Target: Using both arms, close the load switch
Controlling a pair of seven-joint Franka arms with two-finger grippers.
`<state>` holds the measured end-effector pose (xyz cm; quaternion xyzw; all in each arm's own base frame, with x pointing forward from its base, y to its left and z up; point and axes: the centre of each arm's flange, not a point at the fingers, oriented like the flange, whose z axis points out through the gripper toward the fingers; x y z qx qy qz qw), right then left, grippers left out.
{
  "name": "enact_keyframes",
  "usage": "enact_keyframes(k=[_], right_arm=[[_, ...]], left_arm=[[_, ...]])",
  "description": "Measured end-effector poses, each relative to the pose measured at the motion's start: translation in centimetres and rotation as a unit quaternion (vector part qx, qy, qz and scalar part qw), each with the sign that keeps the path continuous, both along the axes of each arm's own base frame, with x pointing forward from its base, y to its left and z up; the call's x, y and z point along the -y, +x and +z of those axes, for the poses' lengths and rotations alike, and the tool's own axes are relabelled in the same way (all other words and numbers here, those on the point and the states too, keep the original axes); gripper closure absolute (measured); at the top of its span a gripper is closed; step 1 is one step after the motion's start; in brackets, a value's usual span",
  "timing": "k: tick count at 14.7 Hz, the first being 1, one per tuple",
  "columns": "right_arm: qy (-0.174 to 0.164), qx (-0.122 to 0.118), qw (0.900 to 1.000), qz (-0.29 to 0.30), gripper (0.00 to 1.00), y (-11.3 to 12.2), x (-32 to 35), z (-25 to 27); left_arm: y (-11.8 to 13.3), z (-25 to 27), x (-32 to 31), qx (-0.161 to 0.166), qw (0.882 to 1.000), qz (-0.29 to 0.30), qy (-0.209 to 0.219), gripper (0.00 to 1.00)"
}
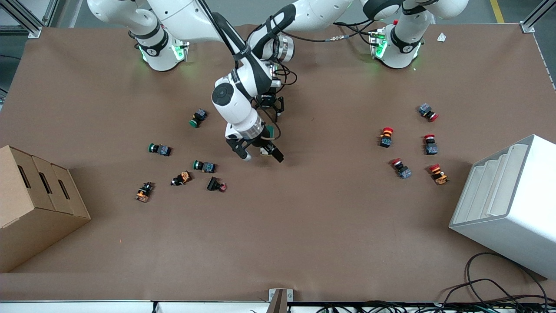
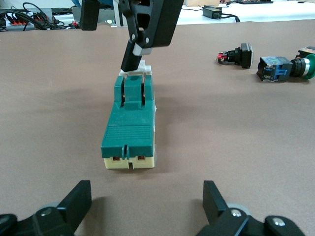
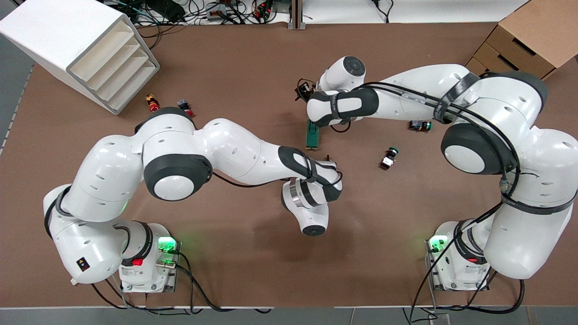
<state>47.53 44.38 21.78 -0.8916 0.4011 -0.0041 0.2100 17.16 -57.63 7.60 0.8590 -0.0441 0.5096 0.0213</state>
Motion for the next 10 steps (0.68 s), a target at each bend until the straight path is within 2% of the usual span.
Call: enact_keyframes(k=[5,7,10], right_arm=[[-0.005,-0.004,1.000,0.005,0.00,0.2,-0.1,-0.8],[-0.007,-0.021,1.000,0.010,0.00,0.7,-0.1,-0.6],[-0.020,-0.047,0.998,0.025,0.00,3.3,0.8,0.9]], left_arm=[[0.0,0.0,-0.1,0.001,1.000,0.000,0.001,0.00],[0.0,-0.1,-0.1,0.001,1.000,0.000,0.001,0.00],[0.0,-0.1,-0.1,0.002,1.000,-0.001,0.002,0.00]])
